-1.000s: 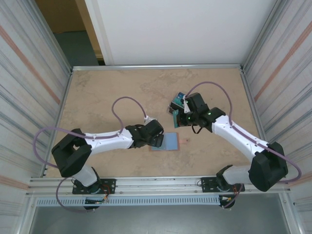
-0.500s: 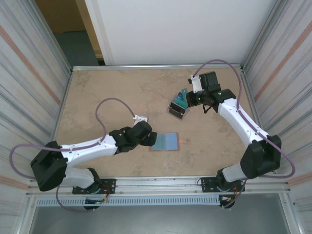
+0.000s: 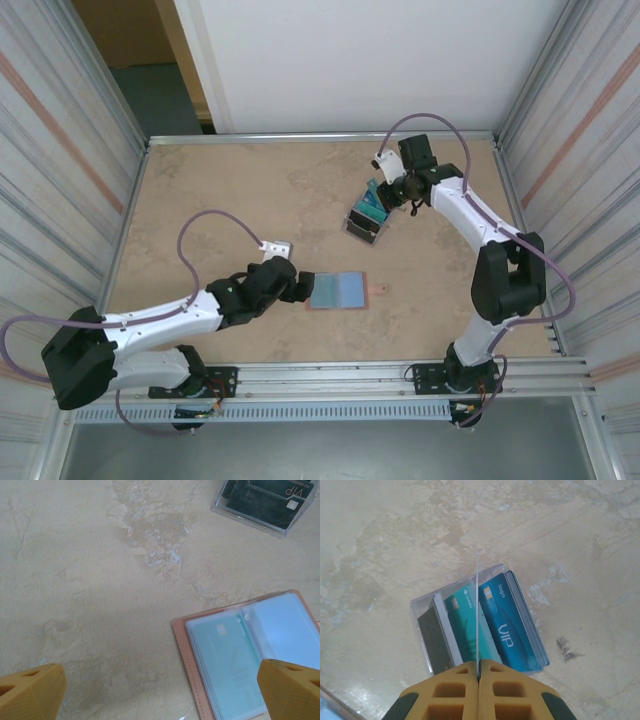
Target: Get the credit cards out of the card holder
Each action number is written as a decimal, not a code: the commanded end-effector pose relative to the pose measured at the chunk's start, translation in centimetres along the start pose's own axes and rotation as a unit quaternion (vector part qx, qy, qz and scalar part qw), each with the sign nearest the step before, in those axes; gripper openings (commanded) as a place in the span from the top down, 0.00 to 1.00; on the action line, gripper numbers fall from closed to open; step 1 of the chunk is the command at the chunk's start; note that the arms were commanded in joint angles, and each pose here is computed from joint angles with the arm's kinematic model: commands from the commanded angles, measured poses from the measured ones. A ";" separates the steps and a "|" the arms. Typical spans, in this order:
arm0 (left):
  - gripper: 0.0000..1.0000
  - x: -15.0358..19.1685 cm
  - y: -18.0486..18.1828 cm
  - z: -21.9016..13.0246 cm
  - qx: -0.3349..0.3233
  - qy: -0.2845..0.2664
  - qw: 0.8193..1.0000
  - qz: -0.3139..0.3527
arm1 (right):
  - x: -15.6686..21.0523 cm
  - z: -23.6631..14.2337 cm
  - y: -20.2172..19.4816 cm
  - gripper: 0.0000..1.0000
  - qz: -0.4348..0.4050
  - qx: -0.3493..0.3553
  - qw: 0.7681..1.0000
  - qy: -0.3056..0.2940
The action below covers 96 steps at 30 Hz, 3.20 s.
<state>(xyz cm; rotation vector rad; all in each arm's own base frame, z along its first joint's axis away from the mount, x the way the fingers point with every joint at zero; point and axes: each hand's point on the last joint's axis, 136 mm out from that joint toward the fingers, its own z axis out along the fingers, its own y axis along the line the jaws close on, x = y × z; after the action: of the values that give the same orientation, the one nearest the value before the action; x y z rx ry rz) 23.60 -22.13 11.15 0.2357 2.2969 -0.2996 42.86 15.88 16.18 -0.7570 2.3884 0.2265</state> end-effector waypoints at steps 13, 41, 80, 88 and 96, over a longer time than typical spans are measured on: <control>0.01 -1.3 1.0 -0.3 -0.019 -0.031 0.999 -0.004 | 0.3 3.7 -0.1 1.00 -0.064 -0.031 0.996 0.048; 0.01 -1.2 1.2 -0.3 -0.020 -0.026 0.999 -0.007 | 3.5 6.0 0.5 0.83 -0.112 -0.010 0.983 0.144; 0.01 0.5 9.3 -3.7 -0.124 -0.114 0.975 -0.145 | 10.3 0.0 19.3 0.59 0.126 0.038 0.987 0.096; 0.01 2.0 11.5 -4.8 -0.147 -0.117 0.968 -0.166 | 12.5 1.9 25.0 0.56 0.102 0.028 0.985 0.135; 0.01 2.7 12.0 -5.0 -0.137 -0.123 0.965 -0.187 | 13.2 3.7 26.9 0.53 0.083 0.023 0.984 0.158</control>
<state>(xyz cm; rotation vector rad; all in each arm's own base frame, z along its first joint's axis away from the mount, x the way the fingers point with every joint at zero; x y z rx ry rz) 21.61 -10.35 11.19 -0.3085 2.1123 -0.2244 20.75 32.53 4.70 -0.6427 2.7429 0.1294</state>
